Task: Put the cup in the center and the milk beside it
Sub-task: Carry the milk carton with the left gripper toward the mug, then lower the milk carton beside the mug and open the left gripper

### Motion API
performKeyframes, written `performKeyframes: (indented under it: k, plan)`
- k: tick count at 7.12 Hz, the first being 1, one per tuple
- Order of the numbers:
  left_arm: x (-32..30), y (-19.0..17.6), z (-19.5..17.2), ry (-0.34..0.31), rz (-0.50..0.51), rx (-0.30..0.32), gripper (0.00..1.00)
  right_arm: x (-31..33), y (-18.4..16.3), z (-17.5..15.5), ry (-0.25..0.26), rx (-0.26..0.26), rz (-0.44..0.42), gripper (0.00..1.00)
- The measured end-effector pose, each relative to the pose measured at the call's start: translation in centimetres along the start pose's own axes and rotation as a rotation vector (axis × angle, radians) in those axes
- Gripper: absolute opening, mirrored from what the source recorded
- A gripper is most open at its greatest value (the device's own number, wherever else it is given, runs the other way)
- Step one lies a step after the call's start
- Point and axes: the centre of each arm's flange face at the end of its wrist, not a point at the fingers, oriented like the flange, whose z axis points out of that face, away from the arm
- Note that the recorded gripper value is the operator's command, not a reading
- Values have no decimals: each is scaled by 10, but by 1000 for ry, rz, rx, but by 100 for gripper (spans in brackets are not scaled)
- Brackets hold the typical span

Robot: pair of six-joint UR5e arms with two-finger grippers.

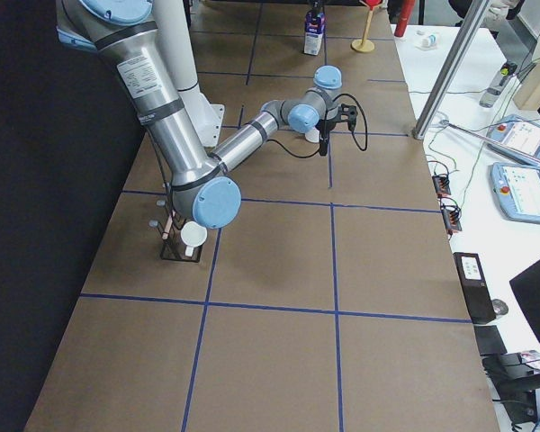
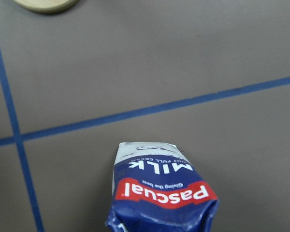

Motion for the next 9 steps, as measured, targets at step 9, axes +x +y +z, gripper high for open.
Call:
performKeyframes:
  k: [9]
  plan:
    - [500,-128,25,63,-290,-98,15,236,-21,-71,81,10,-167,100]
